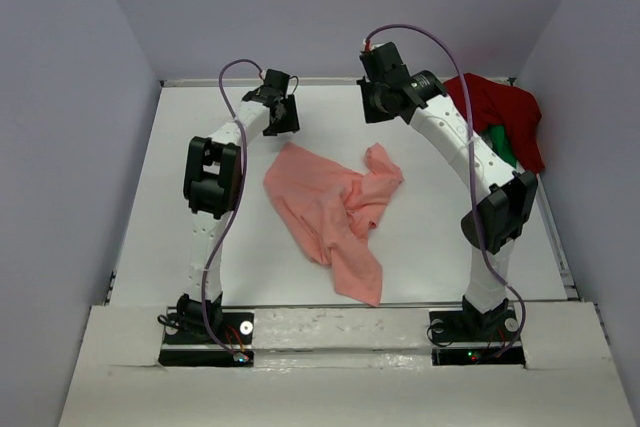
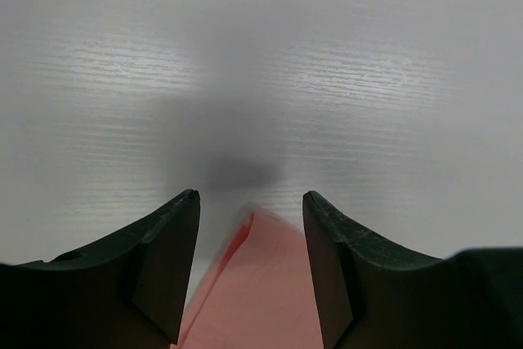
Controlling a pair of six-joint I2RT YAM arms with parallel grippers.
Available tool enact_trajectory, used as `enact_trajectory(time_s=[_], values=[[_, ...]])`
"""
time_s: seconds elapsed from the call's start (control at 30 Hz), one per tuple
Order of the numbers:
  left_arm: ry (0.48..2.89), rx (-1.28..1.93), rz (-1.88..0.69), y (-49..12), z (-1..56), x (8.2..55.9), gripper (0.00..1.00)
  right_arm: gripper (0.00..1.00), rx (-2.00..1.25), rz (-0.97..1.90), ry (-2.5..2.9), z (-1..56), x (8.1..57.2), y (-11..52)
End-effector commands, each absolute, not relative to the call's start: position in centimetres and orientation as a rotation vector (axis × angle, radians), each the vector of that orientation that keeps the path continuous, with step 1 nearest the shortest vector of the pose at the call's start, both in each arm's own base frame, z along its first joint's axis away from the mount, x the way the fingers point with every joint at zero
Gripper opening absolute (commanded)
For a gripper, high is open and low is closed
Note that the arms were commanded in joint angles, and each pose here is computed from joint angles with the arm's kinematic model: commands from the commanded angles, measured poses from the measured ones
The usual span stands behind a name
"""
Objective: Fold and stack the t-shirts
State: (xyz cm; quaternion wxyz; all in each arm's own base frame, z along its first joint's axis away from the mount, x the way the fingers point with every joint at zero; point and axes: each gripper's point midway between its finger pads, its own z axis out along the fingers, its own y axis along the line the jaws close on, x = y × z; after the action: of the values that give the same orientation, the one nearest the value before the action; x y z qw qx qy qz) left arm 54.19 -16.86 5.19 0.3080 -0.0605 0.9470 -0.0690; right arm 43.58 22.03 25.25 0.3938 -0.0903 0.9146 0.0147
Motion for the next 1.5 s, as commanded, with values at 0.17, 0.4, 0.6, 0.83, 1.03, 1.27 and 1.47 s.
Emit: enact_trajectory(time_s=[0.17,0.4,0.6,0.83,1.03,1.27,1.47], values=[[2.535,-0.169,-0.171,-16.2,5.7,52.1,0.63,0.00,-0.179,0.120,2.220,29.4,44.4,21.9],[2.566,-0.171,-0.198,-17.0,4.4,51.2,0.56,0.00,-0.178,0.120,2.215,29.6,44.2,21.7],[2.568,-0.141,-0.226,-18.4,4.7,50.8,0.45,0.00,-0.183,0.138,2.231,29.0,44.2,22.1],[2.570,-0.093,-0.291,-20.7,5.0,49.9,0.40,0.00,-0.180,0.123,2.251,27.9,44.2,22.0],[2.565,-0.102,-0.279,-20.7,5.3,49.0,0.00,0.00,-0.175,0.127,2.288,26.3,43.7,22.0],[2.445,-0.220,-0.065,-16.9,10.0,48.7,0.00,0.00,-0.168,0.103,2.327,24.3,42.8,21.4],[2.304,-0.313,0.011,-14.2,17.4,46.5,0.00,0.00,-0.194,0.013,2.404,20.0,42.2,20.3]])
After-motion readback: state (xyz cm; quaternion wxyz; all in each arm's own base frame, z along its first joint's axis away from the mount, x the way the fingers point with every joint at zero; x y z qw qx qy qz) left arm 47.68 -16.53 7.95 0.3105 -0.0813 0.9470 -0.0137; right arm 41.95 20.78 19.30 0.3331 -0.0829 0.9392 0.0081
